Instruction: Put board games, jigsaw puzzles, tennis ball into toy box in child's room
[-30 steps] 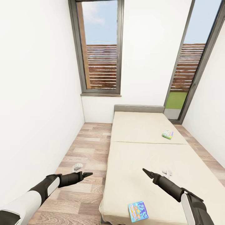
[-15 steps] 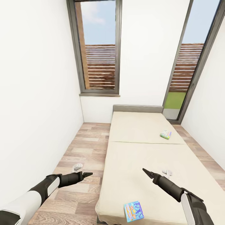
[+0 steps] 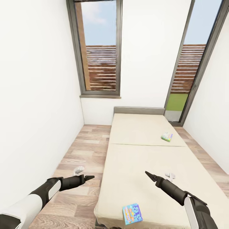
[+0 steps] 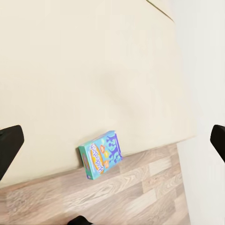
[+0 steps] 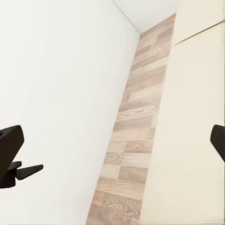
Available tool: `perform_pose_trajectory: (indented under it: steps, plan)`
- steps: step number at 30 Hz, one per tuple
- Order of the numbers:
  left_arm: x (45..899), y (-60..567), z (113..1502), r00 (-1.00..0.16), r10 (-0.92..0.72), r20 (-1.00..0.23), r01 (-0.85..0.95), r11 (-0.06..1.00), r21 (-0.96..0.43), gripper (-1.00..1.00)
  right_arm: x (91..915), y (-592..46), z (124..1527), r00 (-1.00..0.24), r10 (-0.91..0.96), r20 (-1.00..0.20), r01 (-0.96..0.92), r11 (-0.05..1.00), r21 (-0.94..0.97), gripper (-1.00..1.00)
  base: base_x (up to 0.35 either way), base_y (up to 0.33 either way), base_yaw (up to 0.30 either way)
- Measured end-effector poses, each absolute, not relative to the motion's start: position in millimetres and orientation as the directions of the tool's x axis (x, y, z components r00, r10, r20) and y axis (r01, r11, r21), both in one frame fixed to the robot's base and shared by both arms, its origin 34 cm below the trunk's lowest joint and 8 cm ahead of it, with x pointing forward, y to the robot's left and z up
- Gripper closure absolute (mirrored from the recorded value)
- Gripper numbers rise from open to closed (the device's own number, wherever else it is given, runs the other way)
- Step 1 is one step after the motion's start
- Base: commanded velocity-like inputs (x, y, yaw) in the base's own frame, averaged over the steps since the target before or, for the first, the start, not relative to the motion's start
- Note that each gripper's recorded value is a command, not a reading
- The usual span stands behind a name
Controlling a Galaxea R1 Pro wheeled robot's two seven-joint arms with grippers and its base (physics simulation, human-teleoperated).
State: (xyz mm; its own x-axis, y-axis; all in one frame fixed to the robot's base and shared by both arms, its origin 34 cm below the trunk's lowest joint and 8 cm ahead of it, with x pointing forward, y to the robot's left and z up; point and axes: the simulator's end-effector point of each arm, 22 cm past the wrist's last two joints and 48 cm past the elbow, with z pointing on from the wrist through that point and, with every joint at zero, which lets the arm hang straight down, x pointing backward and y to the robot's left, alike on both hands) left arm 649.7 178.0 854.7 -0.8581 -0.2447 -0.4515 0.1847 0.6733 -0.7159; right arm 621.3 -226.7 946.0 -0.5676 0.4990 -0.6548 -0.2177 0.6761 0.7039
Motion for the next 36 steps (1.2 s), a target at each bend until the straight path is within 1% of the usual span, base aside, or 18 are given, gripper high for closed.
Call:
perform_pose_trajectory:
  steps: [8, 13, 22, 36]
  plan:
    - [649.9, 177.9, 854.6, -0.858, -0.245, -0.452, 0.185, 0.673, -0.716, -1.00, 621.4, -226.8, 946.0, -0.568, 0.499, -0.655, -0.219, 0.676, 0.704, -1.00, -0.127, -0.255, 0.000]
    - [649.8, 177.8, 854.8, -0.858, -0.245, -0.451, 0.185, 0.673, -0.716, -1.00, 621.4, -226.4, 946.1, -0.568, 0.499, -0.655, -0.219, 0.675, 0.705, -1.00, -0.196, -0.143, 0.000]
    - [649.7, 178.5, 855.0, -0.858, -0.245, -0.452, 0.185, 0.673, -0.716, -1.00, 621.1, -226.1, 946.2, -0.567, 0.501, -0.653, -0.219, 0.673, 0.706, -1.00, -0.053, -0.030, 0.000]
    - [649.7, 178.6, 855.0, -0.858, -0.243, -0.453, 0.187, 0.674, -0.715, -1.00, 621.0, -226.1, 946.0, -0.568, 0.501, -0.653, -0.218, 0.673, 0.706, -1.00, -0.004, 0.029, 0.000]
